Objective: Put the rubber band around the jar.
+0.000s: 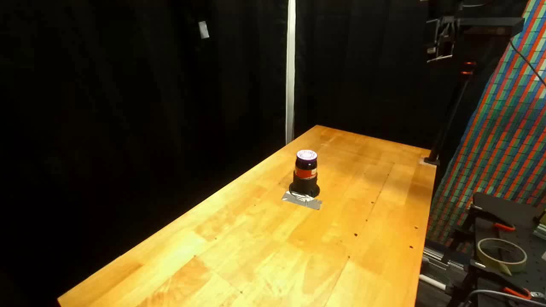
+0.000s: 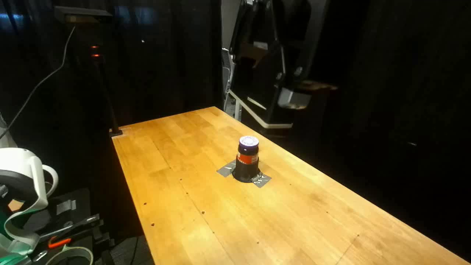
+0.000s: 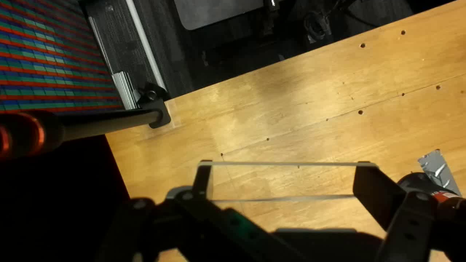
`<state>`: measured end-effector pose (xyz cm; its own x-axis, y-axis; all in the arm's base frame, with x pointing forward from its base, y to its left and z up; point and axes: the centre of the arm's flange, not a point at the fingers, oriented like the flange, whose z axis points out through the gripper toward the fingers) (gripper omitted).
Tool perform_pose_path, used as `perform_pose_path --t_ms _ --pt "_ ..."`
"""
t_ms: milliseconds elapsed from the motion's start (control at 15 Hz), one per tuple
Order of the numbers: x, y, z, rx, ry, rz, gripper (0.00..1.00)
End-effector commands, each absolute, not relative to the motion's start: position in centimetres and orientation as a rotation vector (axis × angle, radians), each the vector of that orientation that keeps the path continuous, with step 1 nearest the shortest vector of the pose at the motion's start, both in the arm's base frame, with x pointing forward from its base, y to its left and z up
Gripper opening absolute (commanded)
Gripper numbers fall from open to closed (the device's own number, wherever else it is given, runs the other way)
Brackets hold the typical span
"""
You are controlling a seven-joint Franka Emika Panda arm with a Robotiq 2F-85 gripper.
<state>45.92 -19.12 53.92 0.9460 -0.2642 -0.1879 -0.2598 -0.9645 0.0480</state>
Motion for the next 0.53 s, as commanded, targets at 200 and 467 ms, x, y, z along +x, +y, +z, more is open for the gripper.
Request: perform_pose_path --t_ms 200,467 --pt "45.9 -19.1 54.5 3.076 -0.415 -0.282 1.0" --pt "48.8 -16.8 54.5 3.074 -0.331 -0.261 1.0"
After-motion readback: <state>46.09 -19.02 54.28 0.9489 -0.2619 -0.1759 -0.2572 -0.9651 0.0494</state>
